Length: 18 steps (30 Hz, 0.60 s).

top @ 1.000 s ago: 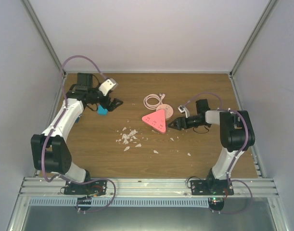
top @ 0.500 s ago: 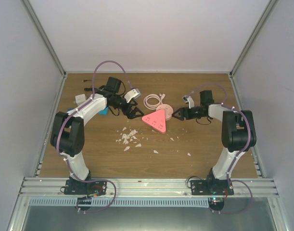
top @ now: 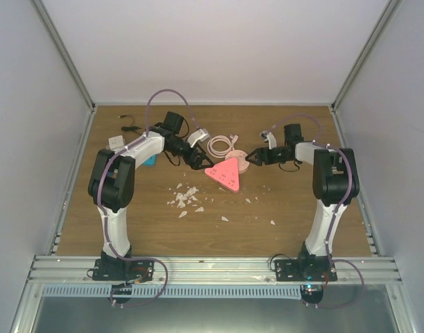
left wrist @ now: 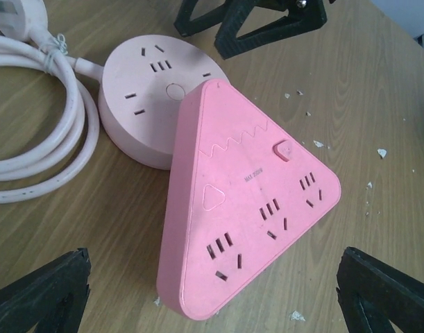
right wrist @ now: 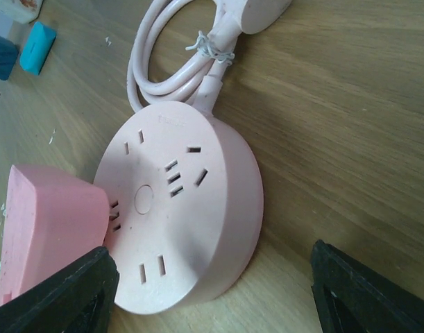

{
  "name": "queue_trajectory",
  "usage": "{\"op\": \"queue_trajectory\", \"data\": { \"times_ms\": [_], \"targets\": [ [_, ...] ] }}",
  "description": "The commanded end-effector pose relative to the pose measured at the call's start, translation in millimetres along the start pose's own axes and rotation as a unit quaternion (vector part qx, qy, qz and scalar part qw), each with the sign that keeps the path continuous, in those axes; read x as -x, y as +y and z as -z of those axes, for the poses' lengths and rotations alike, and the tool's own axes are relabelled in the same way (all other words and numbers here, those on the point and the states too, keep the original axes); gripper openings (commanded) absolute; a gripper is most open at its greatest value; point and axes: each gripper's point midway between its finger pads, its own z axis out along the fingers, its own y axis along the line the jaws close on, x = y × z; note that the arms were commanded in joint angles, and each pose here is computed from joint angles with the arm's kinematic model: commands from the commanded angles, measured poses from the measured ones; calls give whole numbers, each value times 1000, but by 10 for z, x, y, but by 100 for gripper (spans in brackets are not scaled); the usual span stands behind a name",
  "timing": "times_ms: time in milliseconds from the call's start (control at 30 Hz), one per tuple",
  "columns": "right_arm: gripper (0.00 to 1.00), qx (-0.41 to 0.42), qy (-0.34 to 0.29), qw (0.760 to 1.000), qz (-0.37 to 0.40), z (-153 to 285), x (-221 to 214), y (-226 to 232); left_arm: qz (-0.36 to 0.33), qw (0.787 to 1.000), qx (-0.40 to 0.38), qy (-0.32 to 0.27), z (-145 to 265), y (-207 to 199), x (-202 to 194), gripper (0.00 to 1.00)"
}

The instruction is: Pull the plug off the socket

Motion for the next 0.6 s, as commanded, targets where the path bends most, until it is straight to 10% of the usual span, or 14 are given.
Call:
{"op": "queue_trajectory", "data": {
  "times_ms": [0, 567],
  "targets": [
    [76, 34, 19, 999, 9, -179, -50, 66, -6, 999, -26, -18, -112, -36, 91, 96],
    [60, 81, 67, 991, 80, -609, -188, 384, 31, 996, -81, 6, -284, -156, -343, 89]
  ]
}}
